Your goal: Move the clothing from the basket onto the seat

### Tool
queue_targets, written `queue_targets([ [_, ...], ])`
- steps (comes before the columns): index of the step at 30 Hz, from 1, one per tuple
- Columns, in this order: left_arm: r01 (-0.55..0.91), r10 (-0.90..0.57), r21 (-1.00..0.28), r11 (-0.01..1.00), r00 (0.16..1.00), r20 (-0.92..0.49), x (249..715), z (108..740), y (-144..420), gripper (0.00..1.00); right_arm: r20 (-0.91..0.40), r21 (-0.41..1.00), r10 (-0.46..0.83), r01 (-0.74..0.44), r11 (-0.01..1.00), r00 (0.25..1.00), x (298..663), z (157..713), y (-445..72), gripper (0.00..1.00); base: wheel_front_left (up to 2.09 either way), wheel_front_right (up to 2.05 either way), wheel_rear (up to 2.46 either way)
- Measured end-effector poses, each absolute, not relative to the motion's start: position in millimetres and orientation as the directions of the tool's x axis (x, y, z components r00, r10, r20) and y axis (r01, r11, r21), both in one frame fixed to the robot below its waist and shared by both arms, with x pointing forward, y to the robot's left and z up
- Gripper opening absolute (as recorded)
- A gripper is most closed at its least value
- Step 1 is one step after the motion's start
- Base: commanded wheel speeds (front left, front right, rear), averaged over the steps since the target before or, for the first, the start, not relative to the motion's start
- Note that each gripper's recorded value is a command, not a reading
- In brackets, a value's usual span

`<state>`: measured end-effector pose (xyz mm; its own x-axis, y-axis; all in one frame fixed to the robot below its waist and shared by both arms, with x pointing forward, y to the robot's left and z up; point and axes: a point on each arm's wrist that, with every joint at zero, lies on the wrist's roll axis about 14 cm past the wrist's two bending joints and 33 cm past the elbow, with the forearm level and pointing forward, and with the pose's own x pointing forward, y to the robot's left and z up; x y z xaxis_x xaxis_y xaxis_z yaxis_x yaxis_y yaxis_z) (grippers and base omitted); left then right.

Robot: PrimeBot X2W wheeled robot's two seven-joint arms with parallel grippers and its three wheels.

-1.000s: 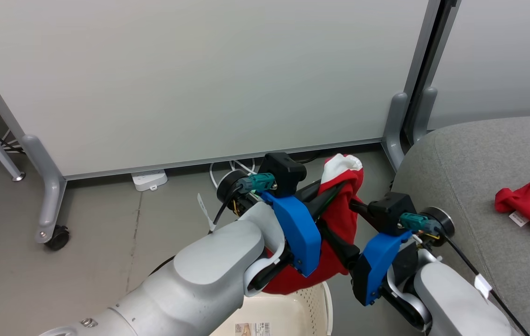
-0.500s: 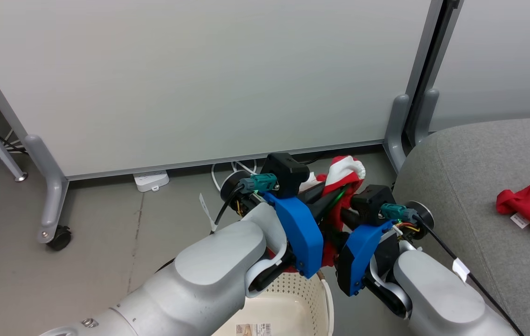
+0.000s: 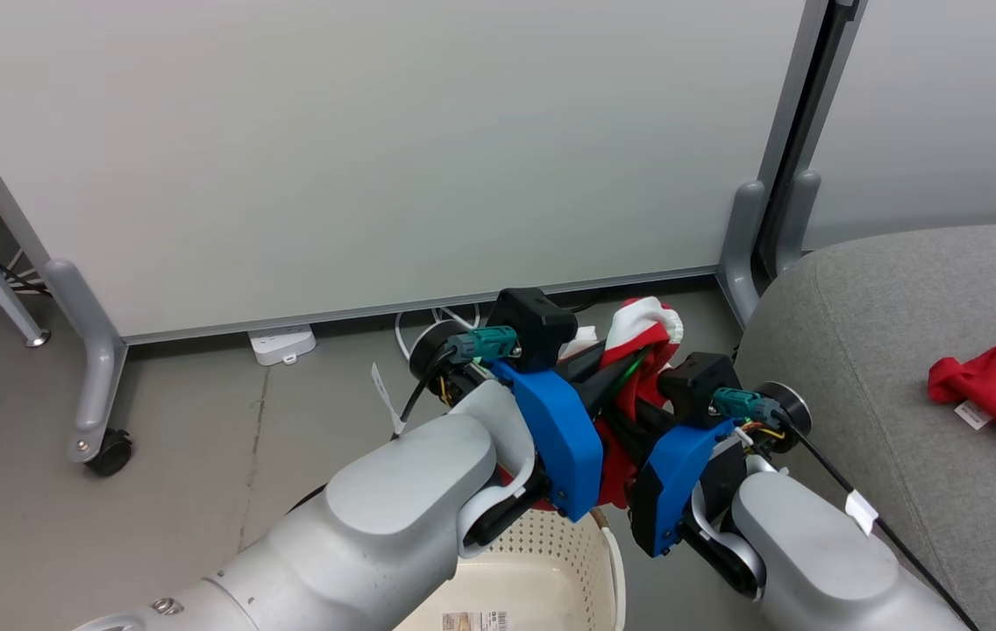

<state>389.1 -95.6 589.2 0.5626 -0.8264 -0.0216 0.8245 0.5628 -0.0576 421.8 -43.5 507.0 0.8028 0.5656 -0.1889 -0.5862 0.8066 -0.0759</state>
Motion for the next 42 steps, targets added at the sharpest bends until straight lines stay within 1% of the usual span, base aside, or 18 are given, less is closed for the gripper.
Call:
queue_targets([
  [12, 0.825, -0.826, -0.041, 0.563, 0.562, -0.027, 390, 587, -96, 0.00, -0.189, -0.083, 0.557, -0.578, 0.812, 0.809, 424, 505, -47, 0.00, 0.00, 0.00, 0.00],
  [13, 0.825, -0.826, -0.041, 0.563, 0.563, -0.027, 390, 587, -96, 0.19, -0.189, -0.082, 0.557, -0.578, 0.812, 0.809, 424, 505, -48, 0.00, 0.00, 0.00, 0.00],
  [14, 0.825, -0.826, -0.044, 0.564, 0.563, -0.027, 391, 587, -96, 0.75, -0.187, -0.081, 0.557, -0.577, 0.812, 0.809, 424, 505, -48, 0.00, 0.00, 0.00, 0.00],
  [15, 0.824, -0.825, -0.043, 0.565, 0.564, -0.027, 391, 587, -96, 0.75, -0.187, -0.081, 0.556, -0.577, 0.813, 0.810, 424, 505, -48, 0.00, 0.00, 0.00, 0.00],
  [16, 0.824, -0.825, -0.040, 0.565, 0.565, -0.025, 391, 587, -96, 1.00, -0.185, -0.081, 0.556, -0.576, 0.813, 0.810, 424, 505, -48, 0.00, 0.00, 0.00, 0.00],
  [21, 0.815, -0.815, -0.042, 0.578, 0.579, 0.008, 395, 588, -92, 1.00, -0.182, -0.085, 0.554, -0.574, 0.814, 0.812, 426, 506, -49, 0.00, 0.00, 0.00, 0.00],
  [25, 0.787, -0.788, -0.069, 0.614, 0.616, 0.009, 401, 577, -81, 1.00, -0.180, -0.084, 0.550, -0.570, 0.817, 0.815, 428, 505, -51, 0.00, 0.00, 0.00, 0.00],
  [27, 0.762, -0.766, -0.102, 0.639, 0.643, 0.008, 404, 571, -73, 1.00, -0.173, -0.083, 0.544, -0.563, 0.822, 0.821, 430, 506, -54, 0.00, 0.00, 0.00, 0.00],
  [30, 0.723, -0.724, -0.140, 0.677, 0.688, 0.051, 410, 573, -57, 1.00, -0.169, -0.081, 0.536, -0.554, 0.829, 0.827, 434, 507, -58, 0.00, 0.00, 0.00, 0.00],
  [33, 0.660, -0.662, -0.171, 0.732, 0.748, 0.051, 411, 558, -30, 1.00, -0.169, -0.088, 0.533, -0.551, 0.830, 0.829, 435, 507, -60, 0.00, 0.00, 0.00, 0.00],
  [38, 0.564, -0.561, -0.159, 0.810, 0.825, 0.067, 410, 545, 11, 1.00, -0.159, -0.096, 0.517, -0.534, 0.840, 0.841, 440, 510, -68, 0.00, 0.00, 0.00, 0.00],
  [42, 0.507, -0.502, -0.144, 0.850, 0.862, 0.070, 402, 534, 33, 1.00, -0.151, -0.092, 0.504, -0.520, 0.849, 0.850, 442, 512, -73, 0.00, 0.00, 0.00, 0.00],
])
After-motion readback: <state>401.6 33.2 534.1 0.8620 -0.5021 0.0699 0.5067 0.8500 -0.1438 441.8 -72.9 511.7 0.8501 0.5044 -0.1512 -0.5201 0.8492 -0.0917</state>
